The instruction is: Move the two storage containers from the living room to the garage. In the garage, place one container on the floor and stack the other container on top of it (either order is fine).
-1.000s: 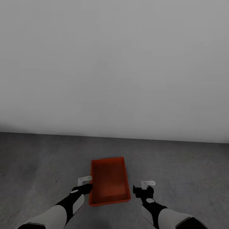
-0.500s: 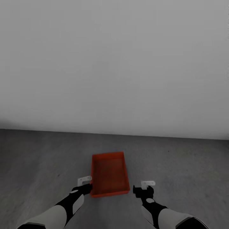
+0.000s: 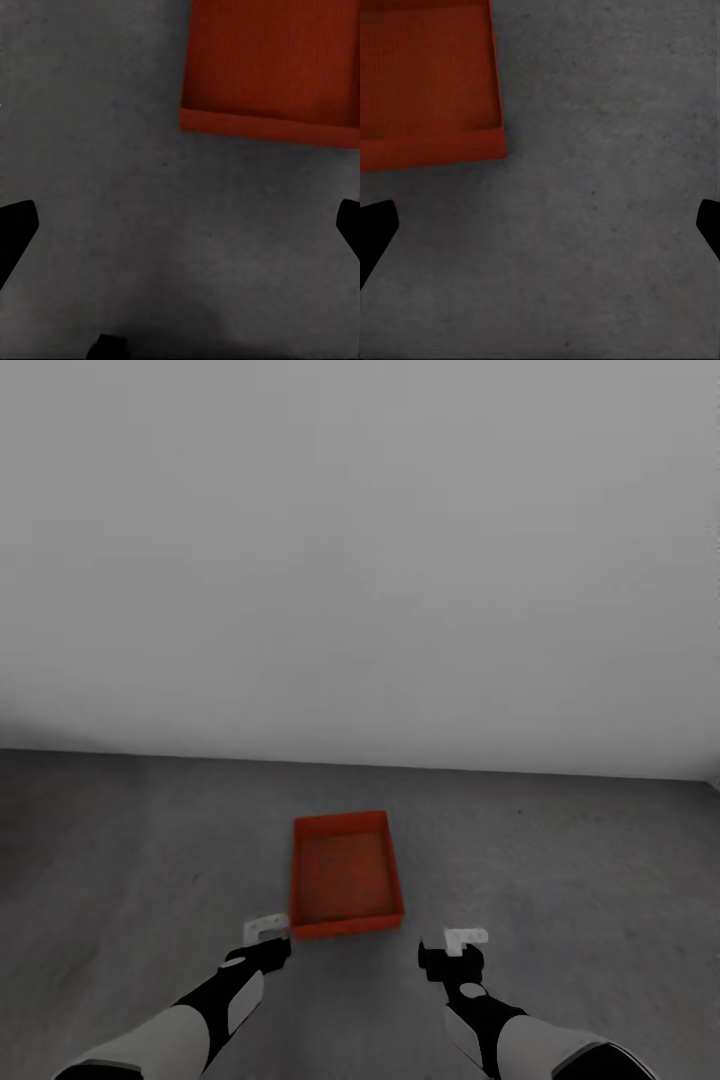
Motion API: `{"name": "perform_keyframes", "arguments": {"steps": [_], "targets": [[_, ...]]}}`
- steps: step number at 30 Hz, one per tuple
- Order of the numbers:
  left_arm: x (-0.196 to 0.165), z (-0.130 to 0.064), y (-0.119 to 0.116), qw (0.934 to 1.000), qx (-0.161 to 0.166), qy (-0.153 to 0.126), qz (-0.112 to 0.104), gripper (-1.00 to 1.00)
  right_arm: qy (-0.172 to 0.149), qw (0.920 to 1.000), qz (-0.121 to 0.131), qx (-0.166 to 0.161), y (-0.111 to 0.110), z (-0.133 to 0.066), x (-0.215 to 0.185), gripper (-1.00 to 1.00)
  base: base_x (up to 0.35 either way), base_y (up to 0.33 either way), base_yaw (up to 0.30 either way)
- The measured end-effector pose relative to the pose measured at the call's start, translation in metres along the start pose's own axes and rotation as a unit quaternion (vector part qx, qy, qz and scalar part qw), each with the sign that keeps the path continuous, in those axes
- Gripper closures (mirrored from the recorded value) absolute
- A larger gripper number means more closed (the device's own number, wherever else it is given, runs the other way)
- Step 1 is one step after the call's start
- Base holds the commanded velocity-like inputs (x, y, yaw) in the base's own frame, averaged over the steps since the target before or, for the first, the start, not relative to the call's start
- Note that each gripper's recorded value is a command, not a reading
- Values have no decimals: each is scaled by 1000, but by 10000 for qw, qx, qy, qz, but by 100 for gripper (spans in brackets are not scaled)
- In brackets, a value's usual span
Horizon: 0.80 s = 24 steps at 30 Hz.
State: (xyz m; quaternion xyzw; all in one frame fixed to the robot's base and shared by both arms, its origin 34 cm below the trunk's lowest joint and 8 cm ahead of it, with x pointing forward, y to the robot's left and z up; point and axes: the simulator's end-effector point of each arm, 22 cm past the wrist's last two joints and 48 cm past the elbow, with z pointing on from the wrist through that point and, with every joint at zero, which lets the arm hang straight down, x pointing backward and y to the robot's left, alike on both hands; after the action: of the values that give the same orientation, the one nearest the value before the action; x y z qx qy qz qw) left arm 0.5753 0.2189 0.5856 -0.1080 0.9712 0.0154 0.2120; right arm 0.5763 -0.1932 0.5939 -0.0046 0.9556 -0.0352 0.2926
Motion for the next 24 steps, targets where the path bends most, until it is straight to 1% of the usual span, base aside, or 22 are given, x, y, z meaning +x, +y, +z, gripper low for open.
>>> {"name": "perform_keyframes", "arguments": {"steps": [15,19,24], "targets": [[-1,1,6,10000,-47,-7,1,-100,7,10000,-1,1,0,0,1,-100,-341,0,0],[-2,1,13,10000,-81,-25,11,-100,2,10000,0,1,0,0,1,-100,-114,0,0],[1,2,20,9999,-131,1,42,-100,-2,10000,1,0,0,-1,0,-100,-20,0,0]]}}
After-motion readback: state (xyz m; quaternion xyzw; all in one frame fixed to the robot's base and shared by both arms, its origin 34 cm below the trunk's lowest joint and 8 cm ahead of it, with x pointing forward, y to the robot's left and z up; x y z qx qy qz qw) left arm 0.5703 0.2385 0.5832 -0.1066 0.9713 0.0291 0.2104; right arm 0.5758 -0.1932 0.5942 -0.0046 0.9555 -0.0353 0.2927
